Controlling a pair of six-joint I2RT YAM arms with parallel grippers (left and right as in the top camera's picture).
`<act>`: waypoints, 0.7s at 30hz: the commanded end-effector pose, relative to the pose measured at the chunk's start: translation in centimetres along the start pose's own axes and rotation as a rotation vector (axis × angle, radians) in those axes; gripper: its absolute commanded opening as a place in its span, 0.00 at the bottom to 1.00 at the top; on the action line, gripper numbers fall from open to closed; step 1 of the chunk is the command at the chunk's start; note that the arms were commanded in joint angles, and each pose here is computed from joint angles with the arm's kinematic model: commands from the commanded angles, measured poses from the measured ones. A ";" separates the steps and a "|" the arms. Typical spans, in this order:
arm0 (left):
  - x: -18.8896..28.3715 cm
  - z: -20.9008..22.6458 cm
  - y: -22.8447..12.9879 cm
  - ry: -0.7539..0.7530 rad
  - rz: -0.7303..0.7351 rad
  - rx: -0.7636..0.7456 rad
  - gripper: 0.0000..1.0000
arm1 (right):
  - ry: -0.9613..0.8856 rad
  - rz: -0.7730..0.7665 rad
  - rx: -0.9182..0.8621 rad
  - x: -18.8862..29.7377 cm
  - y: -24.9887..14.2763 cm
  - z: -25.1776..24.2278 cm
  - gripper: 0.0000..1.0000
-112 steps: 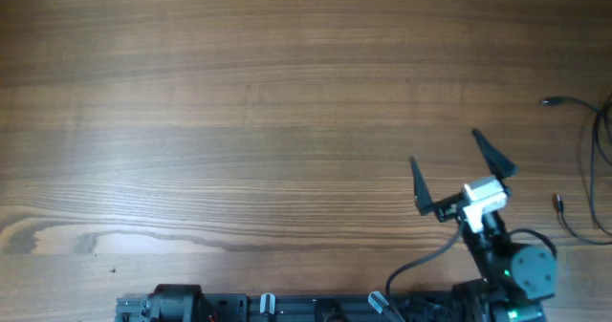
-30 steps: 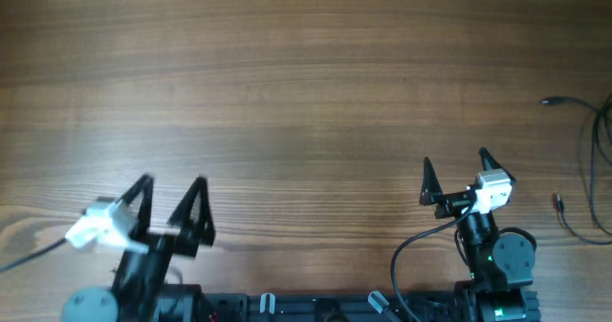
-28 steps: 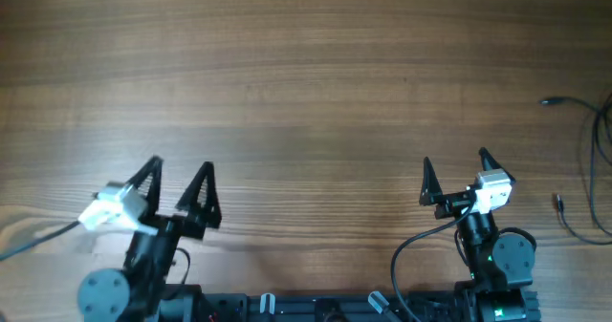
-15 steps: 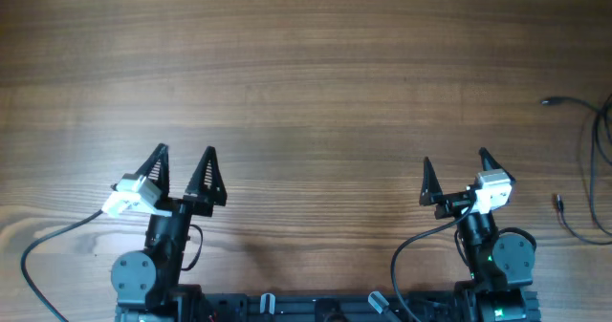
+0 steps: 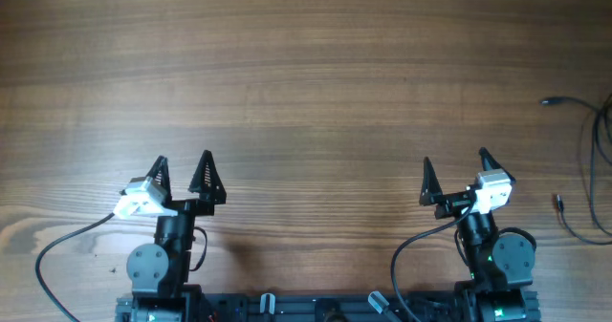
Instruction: Untangle cables
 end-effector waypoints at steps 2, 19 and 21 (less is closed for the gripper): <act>0.1 1.2 -1.4 0.076 0.070 -0.084 1.00 | -0.019 -0.011 -0.010 0.1 0.1 -0.2 1.00; 0.1 1.1 -1.4 0.070 0.075 -0.116 1.00 | -0.019 -0.011 -0.009 0.1 0.1 -0.2 1.00; 0.1 1.1 -1.4 0.070 0.075 -0.116 1.00 | -0.019 -0.011 -0.010 0.1 0.1 -0.2 1.00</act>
Point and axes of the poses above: each gripper's point midway between its finger pads, its own x axis back along the fingers, its own z axis along the line the jaws close on, y = z × x, the point moved 8 cm from there along x, back along the fingers, and after that the axes turned 4 degrees about x, right-handed, at the moved point
